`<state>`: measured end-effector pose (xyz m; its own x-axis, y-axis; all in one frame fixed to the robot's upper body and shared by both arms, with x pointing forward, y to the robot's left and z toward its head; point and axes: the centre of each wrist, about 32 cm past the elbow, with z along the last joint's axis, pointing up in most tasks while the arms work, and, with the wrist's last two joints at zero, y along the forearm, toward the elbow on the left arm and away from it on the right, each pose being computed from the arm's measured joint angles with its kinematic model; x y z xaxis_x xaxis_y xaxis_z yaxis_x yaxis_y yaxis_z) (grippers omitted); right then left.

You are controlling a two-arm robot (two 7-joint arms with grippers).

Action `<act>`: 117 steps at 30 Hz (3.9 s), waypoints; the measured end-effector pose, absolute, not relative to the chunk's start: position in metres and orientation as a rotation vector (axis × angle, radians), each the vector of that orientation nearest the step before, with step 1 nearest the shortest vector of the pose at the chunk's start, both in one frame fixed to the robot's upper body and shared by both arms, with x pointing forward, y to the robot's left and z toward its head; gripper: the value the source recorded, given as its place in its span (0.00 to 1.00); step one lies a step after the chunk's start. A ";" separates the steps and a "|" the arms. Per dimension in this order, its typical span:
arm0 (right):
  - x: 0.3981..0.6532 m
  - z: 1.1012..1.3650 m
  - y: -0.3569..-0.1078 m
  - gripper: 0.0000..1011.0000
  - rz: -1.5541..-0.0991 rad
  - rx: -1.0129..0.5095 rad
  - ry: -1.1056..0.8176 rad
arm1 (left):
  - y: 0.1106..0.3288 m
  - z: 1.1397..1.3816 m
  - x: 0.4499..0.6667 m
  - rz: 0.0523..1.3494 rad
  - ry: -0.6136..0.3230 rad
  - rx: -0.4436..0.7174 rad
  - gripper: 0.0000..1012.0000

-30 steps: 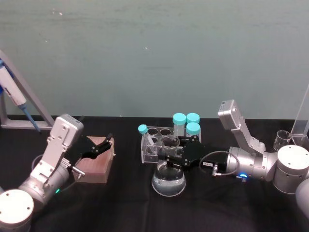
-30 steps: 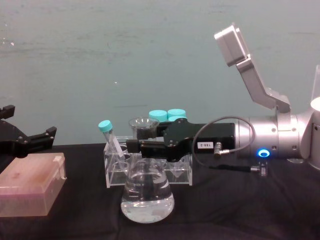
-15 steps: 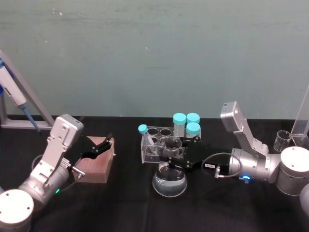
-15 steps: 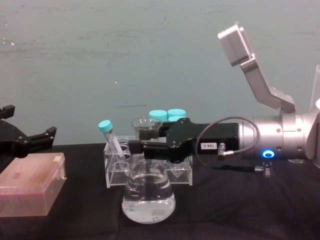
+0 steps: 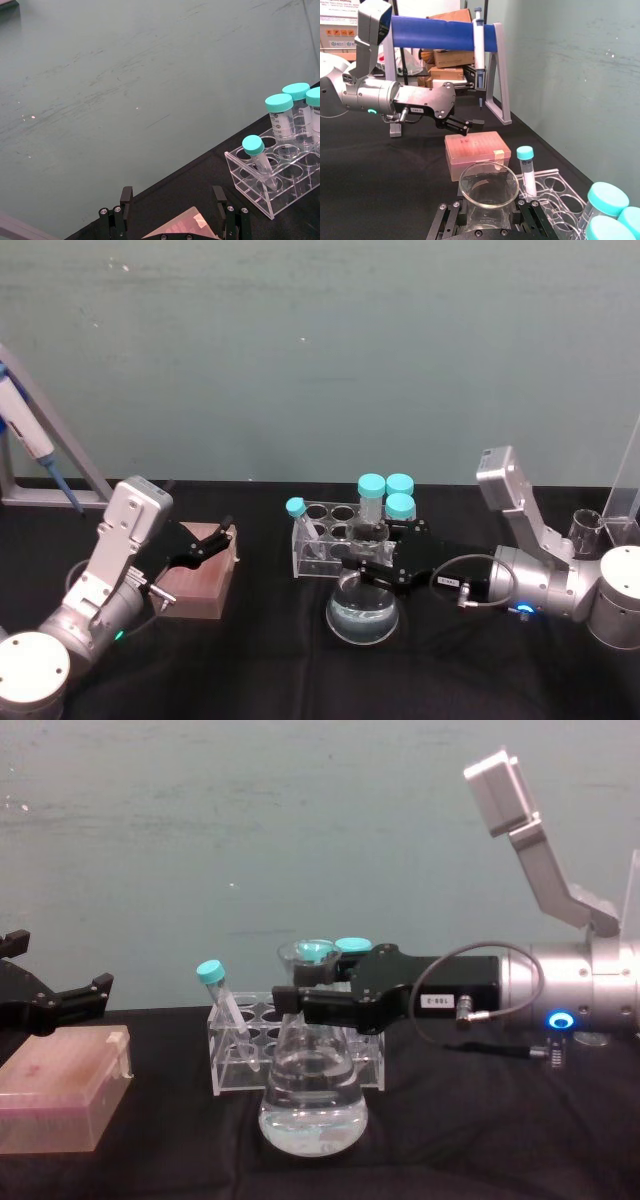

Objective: Place the experimental apparatus aside using one hand.

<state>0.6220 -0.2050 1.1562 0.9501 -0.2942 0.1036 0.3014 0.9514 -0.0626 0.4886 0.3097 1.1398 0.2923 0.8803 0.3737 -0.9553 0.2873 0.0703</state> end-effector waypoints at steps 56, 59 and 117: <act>0.540 1.173 -0.290 0.45 -0.812 -0.069 -0.073 | 0.310 1.140 0.489 1.248 -0.285 0.304 0.99; 0.536 1.174 -0.290 0.45 -0.855 -0.070 -0.073 | 0.310 1.140 0.489 1.248 -0.285 0.304 0.99; 0.539 1.155 -0.299 0.45 -1.317 -0.164 -0.080 | 0.310 1.140 0.489 1.248 -0.285 0.304 0.99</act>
<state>0.5392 -0.2986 1.1546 0.2509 -0.9561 0.1512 0.9674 0.2421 -0.0742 0.4886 0.3097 1.1398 0.2922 0.8803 0.3737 -0.9553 0.2873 0.0703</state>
